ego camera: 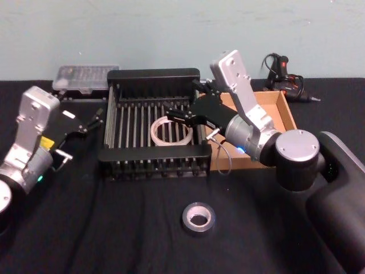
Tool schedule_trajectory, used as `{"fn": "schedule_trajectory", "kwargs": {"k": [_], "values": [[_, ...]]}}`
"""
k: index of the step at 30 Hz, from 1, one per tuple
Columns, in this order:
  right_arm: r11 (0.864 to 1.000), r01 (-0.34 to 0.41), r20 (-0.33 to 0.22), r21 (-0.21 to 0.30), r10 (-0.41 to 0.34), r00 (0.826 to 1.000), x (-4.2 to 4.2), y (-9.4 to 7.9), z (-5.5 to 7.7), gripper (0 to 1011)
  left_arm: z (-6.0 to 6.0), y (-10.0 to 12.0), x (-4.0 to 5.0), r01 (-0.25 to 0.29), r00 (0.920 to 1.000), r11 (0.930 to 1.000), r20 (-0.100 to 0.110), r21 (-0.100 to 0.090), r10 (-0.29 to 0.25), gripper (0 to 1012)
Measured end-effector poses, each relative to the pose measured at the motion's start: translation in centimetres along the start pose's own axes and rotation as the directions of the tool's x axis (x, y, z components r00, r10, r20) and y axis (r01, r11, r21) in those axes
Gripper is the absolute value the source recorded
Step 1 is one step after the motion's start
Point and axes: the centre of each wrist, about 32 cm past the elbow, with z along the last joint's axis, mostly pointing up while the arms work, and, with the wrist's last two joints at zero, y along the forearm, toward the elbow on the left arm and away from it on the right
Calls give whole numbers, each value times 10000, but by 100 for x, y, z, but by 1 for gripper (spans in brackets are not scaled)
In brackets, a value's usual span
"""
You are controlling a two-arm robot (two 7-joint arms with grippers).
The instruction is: Pick up the white tape and place it into the black box , Pick up the silver tape and place it into the brown box.
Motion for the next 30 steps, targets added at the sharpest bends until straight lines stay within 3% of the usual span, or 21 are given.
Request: {"fn": "schedule_trajectory", "kwargs": {"k": [13, 30], "values": [[9992, 344, -445, 198, -335, 9985, -102, -414, 99, 1000, 0, 0, 0, 0, 10000, 10000, 0, 0, 0, 1001], [9989, 345, -941, -313, -373, 9949, -138, -951, 193, 1000, 0, 0, 0, 1, 10000, 10000, 0, 0, -1, 1001]]}}
